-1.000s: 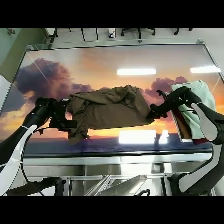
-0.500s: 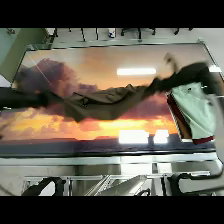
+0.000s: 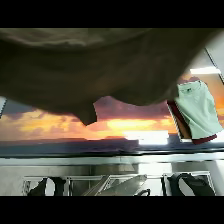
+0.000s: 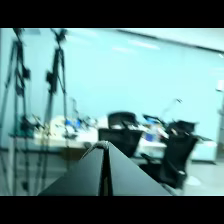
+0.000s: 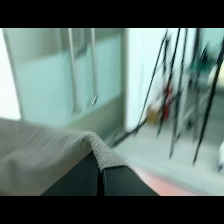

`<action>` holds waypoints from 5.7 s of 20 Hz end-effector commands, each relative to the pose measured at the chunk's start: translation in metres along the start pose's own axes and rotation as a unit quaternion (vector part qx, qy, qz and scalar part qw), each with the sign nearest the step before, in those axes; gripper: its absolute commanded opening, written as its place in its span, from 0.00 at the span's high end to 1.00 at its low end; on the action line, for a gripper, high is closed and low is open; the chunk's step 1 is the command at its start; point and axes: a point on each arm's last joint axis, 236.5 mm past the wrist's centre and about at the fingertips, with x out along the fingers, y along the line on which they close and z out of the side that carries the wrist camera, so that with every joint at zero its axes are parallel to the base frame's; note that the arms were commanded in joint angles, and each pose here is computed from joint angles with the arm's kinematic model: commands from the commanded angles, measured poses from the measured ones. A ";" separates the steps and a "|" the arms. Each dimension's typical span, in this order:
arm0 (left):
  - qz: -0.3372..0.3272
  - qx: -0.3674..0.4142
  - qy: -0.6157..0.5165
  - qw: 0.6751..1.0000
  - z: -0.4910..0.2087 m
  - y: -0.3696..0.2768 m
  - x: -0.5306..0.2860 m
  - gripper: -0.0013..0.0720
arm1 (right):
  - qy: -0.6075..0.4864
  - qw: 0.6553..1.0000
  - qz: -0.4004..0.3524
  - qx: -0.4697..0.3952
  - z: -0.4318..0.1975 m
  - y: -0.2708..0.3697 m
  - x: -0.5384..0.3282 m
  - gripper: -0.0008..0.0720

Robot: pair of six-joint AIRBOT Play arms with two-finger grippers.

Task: Fold the shirts.

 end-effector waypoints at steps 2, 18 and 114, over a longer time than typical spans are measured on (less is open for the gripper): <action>0.041 0.020 0.007 0.999 0.017 0.015 0.014 0.96 | -0.024 0.998 -0.048 -0.034 0.020 0.004 -0.026 0.96; -0.014 -0.082 0.530 0.844 -0.591 0.164 0.198 0.96 | 0.356 0.885 -0.064 0.293 -0.483 -0.162 0.192 0.96; 0.063 -0.234 0.629 0.738 -0.695 0.236 0.120 0.96 | 0.374 0.833 -0.182 0.365 -0.605 -0.268 0.144 0.96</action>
